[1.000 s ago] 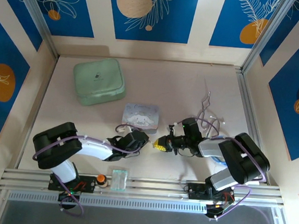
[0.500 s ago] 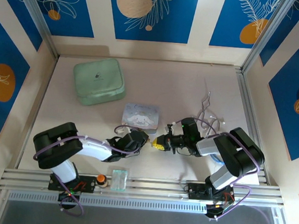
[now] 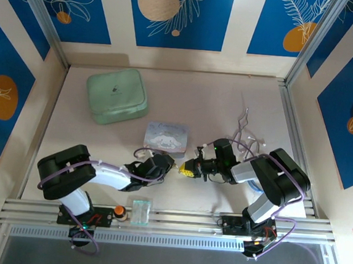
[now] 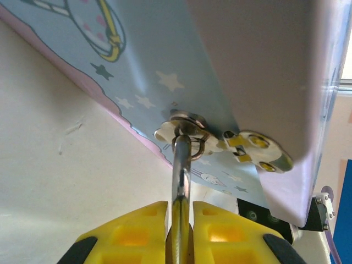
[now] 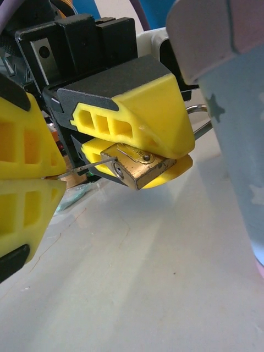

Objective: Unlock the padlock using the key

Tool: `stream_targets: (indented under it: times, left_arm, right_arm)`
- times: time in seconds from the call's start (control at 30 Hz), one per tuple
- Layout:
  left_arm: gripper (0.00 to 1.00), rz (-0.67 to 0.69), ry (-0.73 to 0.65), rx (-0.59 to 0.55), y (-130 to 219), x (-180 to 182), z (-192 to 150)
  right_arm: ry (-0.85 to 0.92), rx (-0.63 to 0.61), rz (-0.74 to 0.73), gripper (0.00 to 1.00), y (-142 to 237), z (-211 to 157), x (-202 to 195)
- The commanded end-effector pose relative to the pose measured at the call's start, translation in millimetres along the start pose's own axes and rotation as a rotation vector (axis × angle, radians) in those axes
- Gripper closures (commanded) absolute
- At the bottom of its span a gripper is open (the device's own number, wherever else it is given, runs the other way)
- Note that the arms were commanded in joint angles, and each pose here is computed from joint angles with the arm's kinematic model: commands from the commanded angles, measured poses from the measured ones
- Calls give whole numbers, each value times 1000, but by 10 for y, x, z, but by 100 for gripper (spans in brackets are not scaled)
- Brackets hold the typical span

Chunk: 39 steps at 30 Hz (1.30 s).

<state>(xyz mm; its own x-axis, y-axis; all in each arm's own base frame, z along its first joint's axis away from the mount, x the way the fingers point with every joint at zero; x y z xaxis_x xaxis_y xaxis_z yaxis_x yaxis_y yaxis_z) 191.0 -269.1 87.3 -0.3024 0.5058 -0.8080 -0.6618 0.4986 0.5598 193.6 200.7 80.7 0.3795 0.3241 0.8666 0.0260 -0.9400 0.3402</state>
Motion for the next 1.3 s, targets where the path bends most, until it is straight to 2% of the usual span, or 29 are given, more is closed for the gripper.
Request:
stream_targets:
  times: [0.0,0.73,1.27]
  left_arm:
    - [100,-21,16,-24,51,-48,39]
    - [100,0,31,-32,31,3,58]
    - [100,-27,56,-13,22,-16,35]
  right_arm:
    - [10,24,8,100,-18,10,37]
    - [-4,-3,11,100,84,-62,-21]
    - [11,15,15,100,-17,21,34]
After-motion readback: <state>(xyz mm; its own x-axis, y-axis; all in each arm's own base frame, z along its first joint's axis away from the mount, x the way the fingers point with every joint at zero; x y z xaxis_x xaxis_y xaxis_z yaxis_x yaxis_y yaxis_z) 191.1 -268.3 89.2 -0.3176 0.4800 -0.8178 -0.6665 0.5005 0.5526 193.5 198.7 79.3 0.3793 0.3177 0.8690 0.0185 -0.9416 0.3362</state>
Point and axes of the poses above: each hand's point on the last joint's axis, 136 mm out from that joint toward the fingers, its own y axis back along the fingers, its own x axis along the line the jaws close on, z = x × y, the point moved 7 cm from there along y, back along the fingers, and after that the axes turned 8 degrees about -y, right-handed, at the moved point
